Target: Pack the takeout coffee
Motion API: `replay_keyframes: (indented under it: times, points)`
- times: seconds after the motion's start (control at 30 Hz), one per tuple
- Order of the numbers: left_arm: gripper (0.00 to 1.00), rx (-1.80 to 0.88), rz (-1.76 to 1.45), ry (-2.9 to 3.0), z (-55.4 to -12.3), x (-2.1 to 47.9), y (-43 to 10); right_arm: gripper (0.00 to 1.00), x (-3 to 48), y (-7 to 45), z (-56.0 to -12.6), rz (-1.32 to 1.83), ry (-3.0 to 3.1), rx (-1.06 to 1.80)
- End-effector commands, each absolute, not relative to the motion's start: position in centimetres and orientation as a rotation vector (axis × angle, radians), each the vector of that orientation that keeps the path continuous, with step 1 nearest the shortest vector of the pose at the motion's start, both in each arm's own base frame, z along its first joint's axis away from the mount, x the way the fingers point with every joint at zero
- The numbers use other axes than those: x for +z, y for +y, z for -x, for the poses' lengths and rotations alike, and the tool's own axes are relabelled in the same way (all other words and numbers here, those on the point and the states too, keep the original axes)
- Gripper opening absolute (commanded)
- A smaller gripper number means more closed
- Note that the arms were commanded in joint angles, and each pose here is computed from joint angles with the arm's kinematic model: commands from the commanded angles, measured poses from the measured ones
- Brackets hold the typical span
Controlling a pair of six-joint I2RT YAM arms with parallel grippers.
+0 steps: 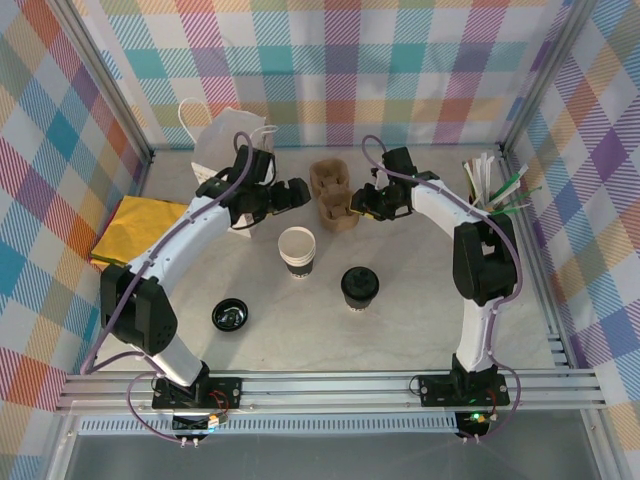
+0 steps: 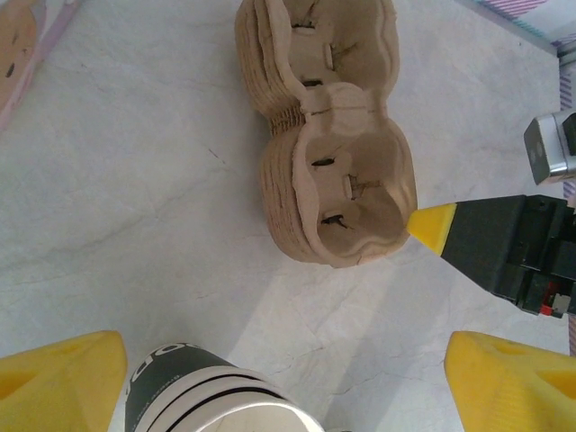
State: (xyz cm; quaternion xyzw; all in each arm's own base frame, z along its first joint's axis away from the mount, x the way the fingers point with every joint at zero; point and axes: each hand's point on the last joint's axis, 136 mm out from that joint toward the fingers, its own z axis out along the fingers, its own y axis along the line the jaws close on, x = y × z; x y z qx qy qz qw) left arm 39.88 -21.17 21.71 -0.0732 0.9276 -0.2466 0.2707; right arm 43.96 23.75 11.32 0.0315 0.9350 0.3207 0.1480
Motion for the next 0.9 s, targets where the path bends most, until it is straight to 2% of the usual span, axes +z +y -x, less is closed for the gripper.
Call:
replay_keyframes:
  times: [0.0, 0.07, 0.47, 0.77, 0.87]
  points:
    - [0.91, -0.69, 0.153, 2.471, -40.4, 22.7, -22.2, 0.34, 12.8, 24.8, -44.9, -0.053, 2.638, 1.014]
    - [0.91, -0.687, 0.154, 2.475, -40.5, 22.5, -22.2, 0.3, 13.2, 25.1, -44.8, -0.049, 2.633, 1.038]
    - [0.9, -0.692, 0.156, 2.493, -40.5, 21.8, -22.6, 0.29, 13.1, 25.6, -45.1, -0.122, 2.594, 1.196]
    - [0.9, -0.692, 0.156, 2.496, -40.3, 21.7, -22.6, 0.23, 12.3, 25.6, -45.7, -0.198, 2.553, 1.32]
    - [0.9, -0.691, 0.157, 2.497, -40.2, 21.7, -22.5, 0.18, 11.9, 25.7, -45.8, -0.208, 2.55, 1.341]
